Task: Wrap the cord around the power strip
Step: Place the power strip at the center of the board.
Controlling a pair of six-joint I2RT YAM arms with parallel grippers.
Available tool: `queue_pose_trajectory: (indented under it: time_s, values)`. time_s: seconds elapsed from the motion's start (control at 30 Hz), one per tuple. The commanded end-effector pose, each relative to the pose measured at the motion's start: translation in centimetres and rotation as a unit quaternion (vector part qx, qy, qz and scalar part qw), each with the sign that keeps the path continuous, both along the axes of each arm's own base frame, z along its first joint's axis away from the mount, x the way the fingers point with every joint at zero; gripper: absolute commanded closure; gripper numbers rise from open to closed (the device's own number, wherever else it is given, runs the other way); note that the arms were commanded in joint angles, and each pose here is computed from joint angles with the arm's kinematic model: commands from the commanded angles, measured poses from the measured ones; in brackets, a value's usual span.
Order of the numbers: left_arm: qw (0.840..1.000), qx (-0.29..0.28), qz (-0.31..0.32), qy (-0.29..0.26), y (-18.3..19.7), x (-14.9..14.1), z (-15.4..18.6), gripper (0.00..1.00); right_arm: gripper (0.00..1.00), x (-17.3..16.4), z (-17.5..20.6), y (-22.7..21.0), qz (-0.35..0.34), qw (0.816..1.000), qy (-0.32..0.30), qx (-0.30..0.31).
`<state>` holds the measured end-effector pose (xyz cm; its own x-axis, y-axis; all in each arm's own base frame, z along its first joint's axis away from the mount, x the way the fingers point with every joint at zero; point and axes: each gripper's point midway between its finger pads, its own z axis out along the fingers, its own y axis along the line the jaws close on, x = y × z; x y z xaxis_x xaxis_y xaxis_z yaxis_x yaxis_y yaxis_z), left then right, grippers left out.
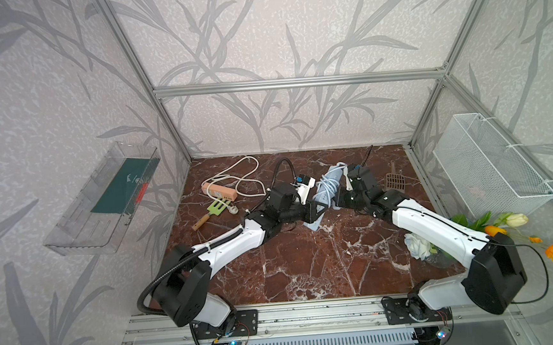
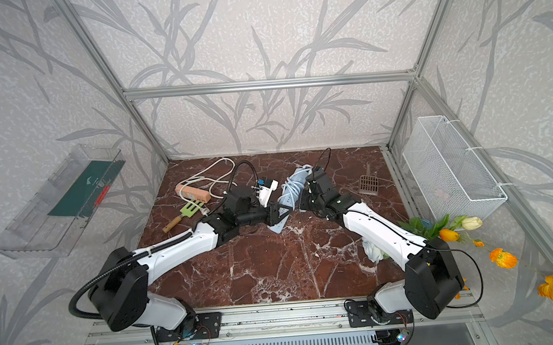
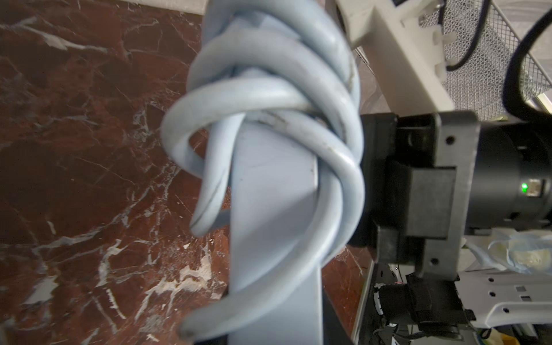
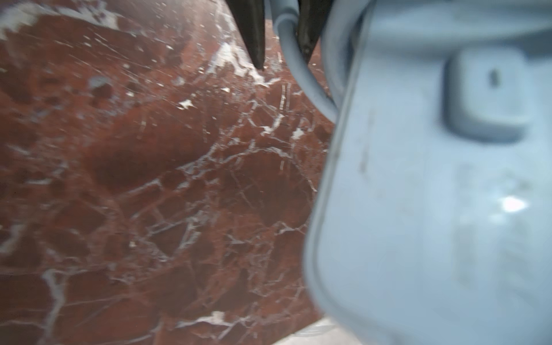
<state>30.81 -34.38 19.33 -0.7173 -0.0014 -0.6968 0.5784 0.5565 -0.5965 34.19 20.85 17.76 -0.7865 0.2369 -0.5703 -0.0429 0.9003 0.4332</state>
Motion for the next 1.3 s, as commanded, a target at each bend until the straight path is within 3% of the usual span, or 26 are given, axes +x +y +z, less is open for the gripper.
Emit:
queue_pose_trajectory:
  time_s: [0.0, 0.23, 0.53, 0.73, 0.97, 1.27]
  values:
    - [0.968, 0.046, 0.24, 0.057, 4.3, 6.6, -5.4, 1.0, 1.0, -2.1, 0.3, -2.1, 0.016, 0.996, 0.021, -0.087]
    - [0.954, 0.094, 0.264, 0.108, 1.7, 5.4, -11.4, 1.0, 1.0, -2.5, -4.0, -5.0, 0.004, 0.985, 0.086, -0.151]
    - [0.944, 0.133, 0.262, 0.151, -0.2, 4.1, -17.4, 1.0, 0.97, -2.9, -9.8, -6.3, 0.003, 0.972, 0.171, -0.164]
    - [0.941, 0.137, 0.256, 0.177, -0.2, 3.3, -19.4, 1.0, 0.87, -2.5, -11.9, -6.4, 0.017, 0.968, 0.198, -0.152]
    - [0.945, 0.135, 0.204, 0.219, -0.5, 2.0, -21.9, 1.0, 0.76, -3.2, -14.2, -6.4, 0.07, 0.959, 0.227, -0.153]
    - [0.939, 0.136, 0.196, 0.249, -0.5, 1.7, -23.1, 1.0, 0.66, -3.1, -13.0, -5.7, 0.094, 0.963, 0.221, -0.126]
